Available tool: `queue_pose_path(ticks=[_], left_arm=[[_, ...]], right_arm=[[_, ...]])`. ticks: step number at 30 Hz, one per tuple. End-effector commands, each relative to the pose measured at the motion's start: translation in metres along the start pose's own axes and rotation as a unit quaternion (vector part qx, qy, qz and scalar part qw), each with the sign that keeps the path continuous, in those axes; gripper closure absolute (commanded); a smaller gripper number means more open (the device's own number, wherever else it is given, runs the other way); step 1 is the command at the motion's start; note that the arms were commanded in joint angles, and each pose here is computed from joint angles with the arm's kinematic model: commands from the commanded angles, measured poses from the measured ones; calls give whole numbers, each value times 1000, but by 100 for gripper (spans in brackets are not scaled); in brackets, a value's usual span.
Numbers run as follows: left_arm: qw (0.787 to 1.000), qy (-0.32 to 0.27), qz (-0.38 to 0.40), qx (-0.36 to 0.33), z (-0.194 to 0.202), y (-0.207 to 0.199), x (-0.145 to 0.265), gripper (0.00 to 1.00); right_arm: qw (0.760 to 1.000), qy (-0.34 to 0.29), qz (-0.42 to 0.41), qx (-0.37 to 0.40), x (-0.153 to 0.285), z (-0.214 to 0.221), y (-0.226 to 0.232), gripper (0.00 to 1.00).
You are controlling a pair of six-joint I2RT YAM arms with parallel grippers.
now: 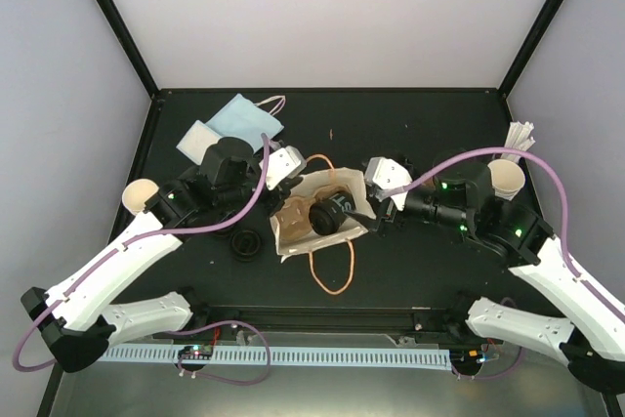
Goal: Pack the takeout coffee
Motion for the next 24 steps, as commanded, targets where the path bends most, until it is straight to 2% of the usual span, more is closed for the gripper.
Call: queue_pose_path(ticks=[1,6,8,10,11,14,17,18,19,24], left_arm=[[997,-60,-47,2,-18,4,5,98],[996,-61,-69,1,-19,7,0,98],[995,-58,-77,-4,-20,8,-1,98],[994,-58,-90,-9,-22,10,-1,98],[994,-59,-95,-14,-23,11,-1,98],[993,-59,-105,-20,-23,12,-1,98],[993,-55,-103,-20,-22,12,-4,98],[993,-54,-103,-20,-21,12,-5,98],[993,-52,-102,-20,-20,12,-6,98],[994,-44,-98,-15,-12,12,-15,99]], right_arm=[[994,-3,31,-101,3,7,0,0],[980,27,29,-195,-7,19,3,0],[967,52,71,-238,-11,24,-4,0],[944,84,131,-290,-13,27,-13,0],[940,94,145,-294,-12,27,-15,0],[948,99,121,-279,-13,26,-12,3],[951,93,92,-279,-20,30,-7,28],[951,94,85,-282,-22,32,-5,42],[952,96,73,-283,-25,33,-4,50],[951,91,11,-294,-42,35,4,86]])
Point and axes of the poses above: each gripper's point midway between its finger pads, its own x axis back along the fingers, its own y axis along the line the jaws close on, z = x × y, the point moved 10 cm from there along x, back along the fingers, and after that the axes turned 6 degrees about x, right-handed, at the moved point
